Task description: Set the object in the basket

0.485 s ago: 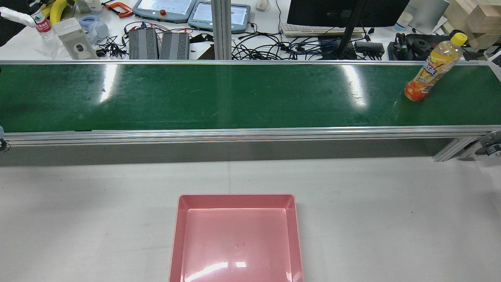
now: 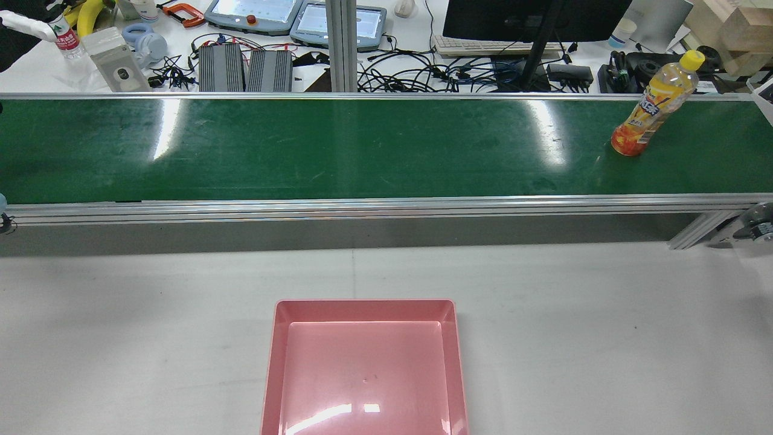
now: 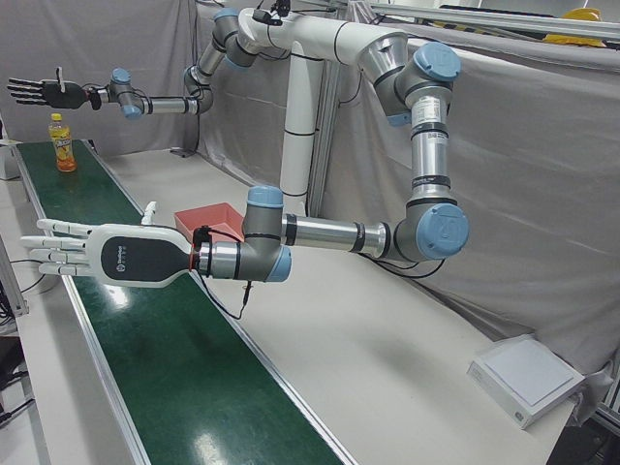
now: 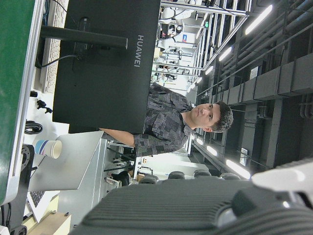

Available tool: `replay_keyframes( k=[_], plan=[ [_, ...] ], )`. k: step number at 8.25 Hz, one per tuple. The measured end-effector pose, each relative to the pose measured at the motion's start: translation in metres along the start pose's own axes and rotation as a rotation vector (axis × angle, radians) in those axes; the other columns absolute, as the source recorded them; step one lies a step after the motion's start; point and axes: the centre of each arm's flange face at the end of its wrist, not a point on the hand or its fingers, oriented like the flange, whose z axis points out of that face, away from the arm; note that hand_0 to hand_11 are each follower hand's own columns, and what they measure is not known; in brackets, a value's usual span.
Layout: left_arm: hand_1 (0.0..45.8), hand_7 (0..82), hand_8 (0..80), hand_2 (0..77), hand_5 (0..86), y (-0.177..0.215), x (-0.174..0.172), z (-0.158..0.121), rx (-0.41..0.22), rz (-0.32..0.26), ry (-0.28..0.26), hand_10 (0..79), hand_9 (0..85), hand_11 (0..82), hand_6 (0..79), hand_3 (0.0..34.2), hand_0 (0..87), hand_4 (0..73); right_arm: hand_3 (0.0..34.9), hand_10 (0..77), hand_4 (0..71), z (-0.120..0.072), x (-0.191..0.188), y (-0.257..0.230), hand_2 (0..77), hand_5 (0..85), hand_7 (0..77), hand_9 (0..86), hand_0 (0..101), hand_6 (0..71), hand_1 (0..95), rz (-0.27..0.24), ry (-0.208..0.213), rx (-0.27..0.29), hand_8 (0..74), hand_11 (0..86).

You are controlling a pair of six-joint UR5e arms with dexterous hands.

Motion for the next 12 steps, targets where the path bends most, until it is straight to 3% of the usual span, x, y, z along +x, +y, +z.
replay_keyframes(
  k=[5,12],
  plan=[
    [4.9,0.5,3.8,0.0,7.1,-0.05,-0.017,-0.021,0.079,0.006,-0.029,4.4,7.6,7.6,0.0,0.0,50.4,15.8,0.3,0.0,0.0,0.0,0.0,-0.001,0.5,0.0,0.5,0.0,0,0.0,0.0,0.0,0.0,0.003,0.0,0.0],
    [4.9,0.5,3.8,0.0,7.1,-0.047,-0.017,-0.017,0.073,0.007,-0.028,4.4,7.6,7.6,0.0,0.0,50.4,15.8,0.3,0.0,0.0,0.0,0.0,0.0,0.5,0.0,0.5,0.0,0,0.0,0.0,0.0,0.0,0.0,0.0,0.0]
  ],
)
